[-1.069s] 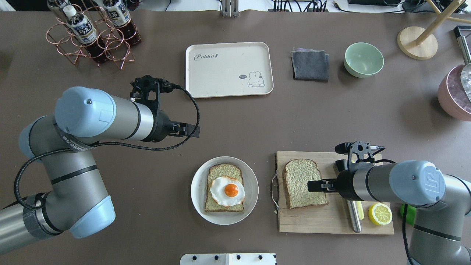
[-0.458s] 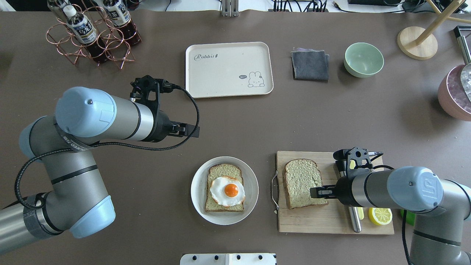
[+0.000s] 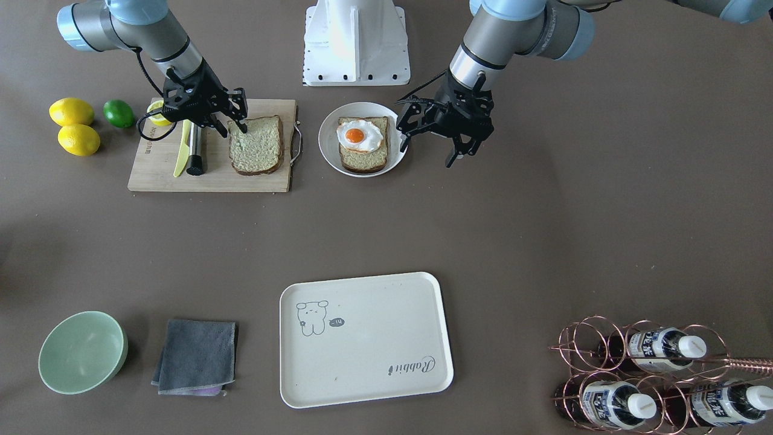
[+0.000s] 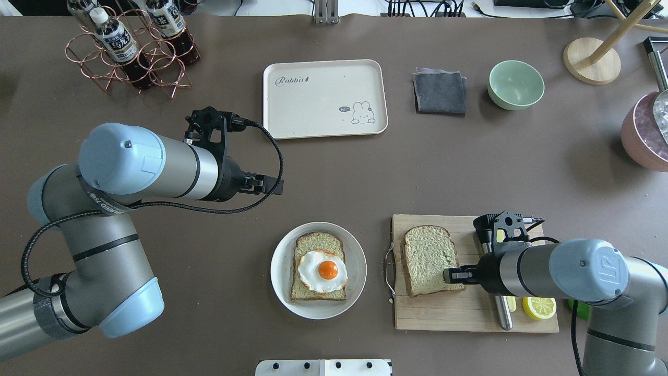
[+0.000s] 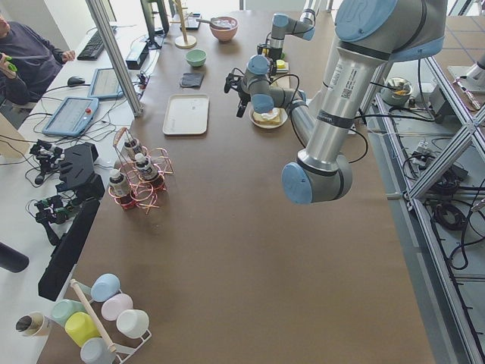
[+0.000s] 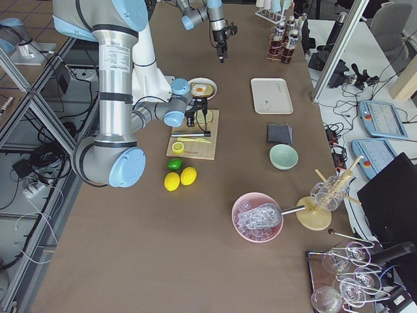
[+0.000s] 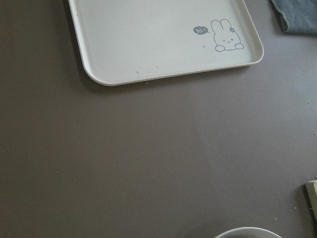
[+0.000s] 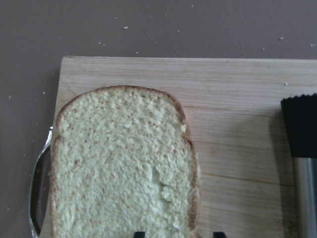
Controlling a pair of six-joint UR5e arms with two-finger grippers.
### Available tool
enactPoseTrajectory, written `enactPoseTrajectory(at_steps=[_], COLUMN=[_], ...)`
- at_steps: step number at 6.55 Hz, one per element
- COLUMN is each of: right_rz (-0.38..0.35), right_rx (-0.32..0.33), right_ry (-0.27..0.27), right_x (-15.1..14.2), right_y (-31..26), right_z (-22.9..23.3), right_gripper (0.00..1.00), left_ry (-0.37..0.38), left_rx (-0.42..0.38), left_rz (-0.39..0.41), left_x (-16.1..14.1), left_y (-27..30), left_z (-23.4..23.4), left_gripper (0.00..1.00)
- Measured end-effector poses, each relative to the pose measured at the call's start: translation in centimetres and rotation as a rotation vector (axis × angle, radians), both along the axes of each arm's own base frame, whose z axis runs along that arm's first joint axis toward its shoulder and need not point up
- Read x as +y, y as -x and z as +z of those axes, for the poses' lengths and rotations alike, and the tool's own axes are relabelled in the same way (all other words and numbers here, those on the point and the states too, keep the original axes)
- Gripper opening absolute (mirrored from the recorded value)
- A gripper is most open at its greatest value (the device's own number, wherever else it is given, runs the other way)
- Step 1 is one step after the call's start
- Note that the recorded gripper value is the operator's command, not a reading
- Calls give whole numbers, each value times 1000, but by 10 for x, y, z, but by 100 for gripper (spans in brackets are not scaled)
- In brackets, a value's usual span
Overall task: Make sandwich and place on tray
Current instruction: 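Grasp the bread slice on the cutting board with the right gripper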
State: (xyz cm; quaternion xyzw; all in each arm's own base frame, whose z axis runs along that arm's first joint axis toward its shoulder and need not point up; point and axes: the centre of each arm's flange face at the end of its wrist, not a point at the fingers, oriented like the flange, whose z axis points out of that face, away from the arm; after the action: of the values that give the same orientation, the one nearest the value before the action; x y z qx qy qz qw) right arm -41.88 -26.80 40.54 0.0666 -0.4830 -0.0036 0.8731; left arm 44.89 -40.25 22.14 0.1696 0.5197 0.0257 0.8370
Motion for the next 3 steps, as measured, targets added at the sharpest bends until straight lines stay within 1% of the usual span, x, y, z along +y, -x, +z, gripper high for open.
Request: enactPoseTrajectory(at_steps=[1,3], right_rz=[0,6], right_rx=[-2,-36], right_ry=[-1,-8], right_x=[0,-2], right_y=[0,-10], right_z=[-1,-19], right_gripper=[0,0], left_ry=[-1,-2], left_rx=[1,0], left_rz=[1,3], left_x=[0,0], left_y=[-1,-2], left_z=[-1,-1], left_gripper=[98,98])
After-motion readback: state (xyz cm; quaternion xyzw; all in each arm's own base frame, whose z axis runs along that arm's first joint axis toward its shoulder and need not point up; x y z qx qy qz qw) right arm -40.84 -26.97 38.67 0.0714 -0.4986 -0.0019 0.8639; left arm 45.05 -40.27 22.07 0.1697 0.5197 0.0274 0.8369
